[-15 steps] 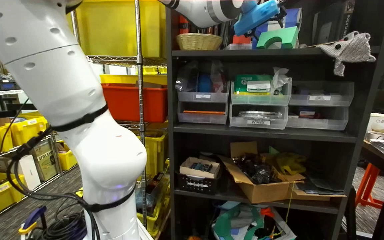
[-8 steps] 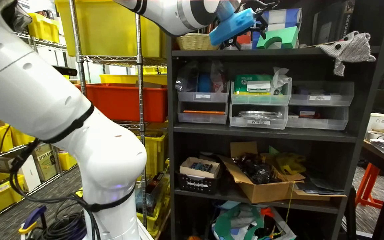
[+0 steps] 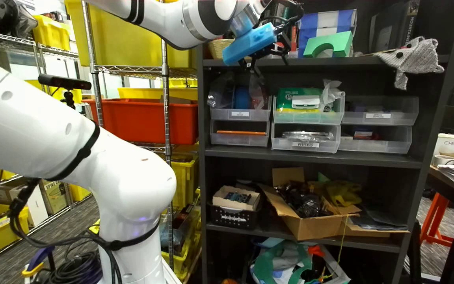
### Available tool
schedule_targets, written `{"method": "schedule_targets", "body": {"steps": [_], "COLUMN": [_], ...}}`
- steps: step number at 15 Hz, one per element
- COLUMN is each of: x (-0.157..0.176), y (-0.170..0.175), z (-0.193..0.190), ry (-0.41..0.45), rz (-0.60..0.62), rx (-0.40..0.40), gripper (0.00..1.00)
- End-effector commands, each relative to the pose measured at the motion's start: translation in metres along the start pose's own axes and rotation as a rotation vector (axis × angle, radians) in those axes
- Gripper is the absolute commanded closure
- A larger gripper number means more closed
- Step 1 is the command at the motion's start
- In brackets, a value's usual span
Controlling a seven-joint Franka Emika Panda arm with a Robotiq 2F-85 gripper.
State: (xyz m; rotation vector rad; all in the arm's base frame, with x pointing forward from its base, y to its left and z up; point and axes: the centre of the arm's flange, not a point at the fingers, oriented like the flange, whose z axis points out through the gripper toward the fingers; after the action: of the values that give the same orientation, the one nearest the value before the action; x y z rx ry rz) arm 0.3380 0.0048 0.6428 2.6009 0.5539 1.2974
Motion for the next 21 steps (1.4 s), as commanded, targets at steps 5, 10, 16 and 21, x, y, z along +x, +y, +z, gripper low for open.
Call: {"method": "schedule_targets", "body": {"steps": [5,10,16,21], "x": [0.000,0.012,0.036,0.043], "y": [-0.004,-0.018,-0.052,-0.051], "z": [-0.001,-0.002,0.048,0.085], "ry": [-0.001,0.022,-0.068,-0.128], "rz": [-0.010,0.021,0.137,0.253], "rx": [0.003,0.008,0.191,0.232], "gripper": [0.00,0.00,0.00,0.00]}}
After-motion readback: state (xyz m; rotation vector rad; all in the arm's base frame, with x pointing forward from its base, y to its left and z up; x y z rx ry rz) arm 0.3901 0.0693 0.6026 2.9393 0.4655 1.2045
